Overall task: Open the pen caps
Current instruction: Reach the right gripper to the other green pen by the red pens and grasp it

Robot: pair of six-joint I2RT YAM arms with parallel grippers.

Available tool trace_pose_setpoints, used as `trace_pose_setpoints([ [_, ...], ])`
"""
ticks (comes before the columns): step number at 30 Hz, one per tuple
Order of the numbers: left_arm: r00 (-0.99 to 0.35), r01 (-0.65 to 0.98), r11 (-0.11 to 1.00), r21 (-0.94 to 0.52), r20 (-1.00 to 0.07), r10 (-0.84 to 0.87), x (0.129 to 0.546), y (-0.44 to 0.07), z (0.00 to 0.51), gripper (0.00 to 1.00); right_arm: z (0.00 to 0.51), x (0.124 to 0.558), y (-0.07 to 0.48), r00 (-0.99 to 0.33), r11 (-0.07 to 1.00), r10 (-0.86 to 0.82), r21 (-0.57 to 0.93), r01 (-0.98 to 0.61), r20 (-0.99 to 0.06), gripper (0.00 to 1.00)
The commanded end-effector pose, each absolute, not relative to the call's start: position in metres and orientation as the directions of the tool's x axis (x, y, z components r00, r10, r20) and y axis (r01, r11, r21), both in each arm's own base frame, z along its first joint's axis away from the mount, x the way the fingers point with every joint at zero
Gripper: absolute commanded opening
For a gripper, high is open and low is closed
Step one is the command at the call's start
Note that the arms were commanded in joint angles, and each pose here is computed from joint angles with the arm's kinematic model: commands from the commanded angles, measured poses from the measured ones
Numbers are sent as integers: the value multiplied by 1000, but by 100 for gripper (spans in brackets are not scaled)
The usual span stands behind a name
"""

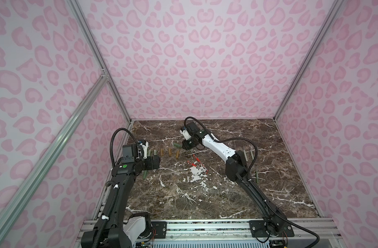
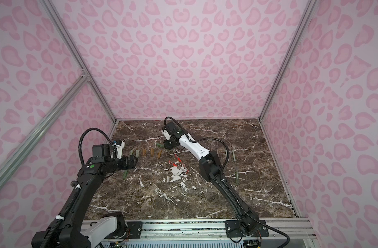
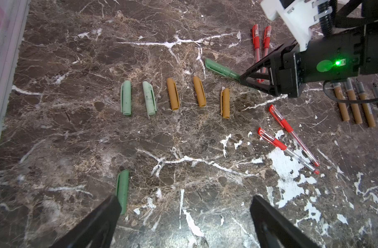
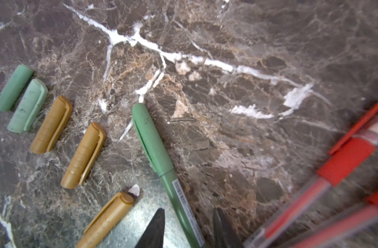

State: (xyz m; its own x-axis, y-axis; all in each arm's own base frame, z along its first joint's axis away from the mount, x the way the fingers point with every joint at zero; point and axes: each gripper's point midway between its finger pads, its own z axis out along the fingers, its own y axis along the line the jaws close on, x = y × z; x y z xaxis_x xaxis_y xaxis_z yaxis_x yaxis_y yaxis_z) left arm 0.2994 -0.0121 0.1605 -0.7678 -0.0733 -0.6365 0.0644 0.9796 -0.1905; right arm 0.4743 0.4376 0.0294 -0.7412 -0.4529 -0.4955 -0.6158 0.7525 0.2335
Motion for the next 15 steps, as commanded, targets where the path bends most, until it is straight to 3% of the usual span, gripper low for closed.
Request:
trace_pose_setpoints([
  [1, -759, 63, 981, -184, -647, -72, 302, -10, 166, 98, 17, 463, 442, -727, 732, -498, 220, -645, -472, 37],
  [15, -753, 65, 981, -185, -654, -74, 300, -11, 170, 98, -7, 444, 429, -723, 743, -572, 128, -657, -389, 13],
])
